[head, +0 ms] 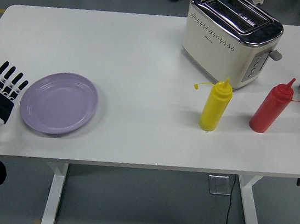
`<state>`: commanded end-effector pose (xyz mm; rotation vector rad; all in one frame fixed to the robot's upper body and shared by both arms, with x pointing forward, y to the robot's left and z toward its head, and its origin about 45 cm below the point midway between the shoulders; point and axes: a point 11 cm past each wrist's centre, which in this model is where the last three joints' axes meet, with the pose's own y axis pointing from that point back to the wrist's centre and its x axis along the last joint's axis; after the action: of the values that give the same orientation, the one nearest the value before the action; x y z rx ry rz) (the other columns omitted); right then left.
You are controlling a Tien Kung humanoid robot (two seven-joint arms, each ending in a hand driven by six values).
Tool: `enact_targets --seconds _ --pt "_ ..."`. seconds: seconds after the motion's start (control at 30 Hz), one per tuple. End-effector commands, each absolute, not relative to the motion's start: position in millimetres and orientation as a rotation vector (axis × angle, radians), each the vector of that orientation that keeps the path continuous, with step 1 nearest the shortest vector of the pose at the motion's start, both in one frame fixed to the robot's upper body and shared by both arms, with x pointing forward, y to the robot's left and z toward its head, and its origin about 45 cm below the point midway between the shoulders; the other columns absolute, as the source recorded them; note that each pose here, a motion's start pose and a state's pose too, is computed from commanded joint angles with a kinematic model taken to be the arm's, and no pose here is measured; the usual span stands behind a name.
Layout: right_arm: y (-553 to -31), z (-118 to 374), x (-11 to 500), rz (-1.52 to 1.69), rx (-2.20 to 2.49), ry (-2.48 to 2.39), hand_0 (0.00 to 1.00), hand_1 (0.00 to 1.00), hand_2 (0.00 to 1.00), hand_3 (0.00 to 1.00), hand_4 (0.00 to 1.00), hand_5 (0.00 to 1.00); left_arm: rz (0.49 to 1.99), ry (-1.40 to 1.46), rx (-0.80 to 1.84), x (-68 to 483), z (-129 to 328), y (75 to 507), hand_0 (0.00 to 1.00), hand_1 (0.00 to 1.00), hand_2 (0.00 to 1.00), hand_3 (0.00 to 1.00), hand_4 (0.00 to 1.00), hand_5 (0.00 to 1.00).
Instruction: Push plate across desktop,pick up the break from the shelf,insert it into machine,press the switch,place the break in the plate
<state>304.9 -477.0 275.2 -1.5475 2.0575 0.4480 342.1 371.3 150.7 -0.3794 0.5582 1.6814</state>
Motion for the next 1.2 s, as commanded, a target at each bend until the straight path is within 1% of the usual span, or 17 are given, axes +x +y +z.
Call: enact_targets --seconds 0.67,0.87,0.9,1.07,1.1,1.2 --pt "-476 275 306 0.446 -1.559 2.062 0.818 0.777 0.762 0.743 0.483 0.564 1.657 0.593 -0.364 348 140 358 0.837 0.875 0.922 0.852 0.654 0.998" --pt "-470 281 308 0.365 -1.614 2.134 0.818 0.777 0.762 0.743 0.483 0.564 1.629 0.606 -0.359 350 138 347 0.837 0.875 0.922 0.852 0.654 0.998" --pt "-469 282 309 0.339 -1.628 2.161 0.818 0.779 0.763 0.743 0.498 0.53 1.624 0.608 -0.358 350 137 344 0.837 0.874 0.923 0.852 0.655 0.998" --pt "-466 282 315 0.196 -1.71 2.331 0.818 0.779 0.763 0.743 0.498 0.53 1.599 0.62 -0.355 352 135 334 0.837 0.874 0.923 0.852 0.655 0.998" --pt "-466 283 316 0.158 -1.737 2.372 0.819 0.784 0.768 0.745 0.572 0.452 1.593 0.624 -0.353 352 135 331 0.836 0.874 0.923 0.852 0.655 0.998" --pt "-464 283 321 0.061 -1.822 2.46 0.819 0.784 0.768 0.745 0.572 0.452 1.576 0.635 -0.35 354 133 324 0.836 0.874 0.923 0.852 0.655 0.998"
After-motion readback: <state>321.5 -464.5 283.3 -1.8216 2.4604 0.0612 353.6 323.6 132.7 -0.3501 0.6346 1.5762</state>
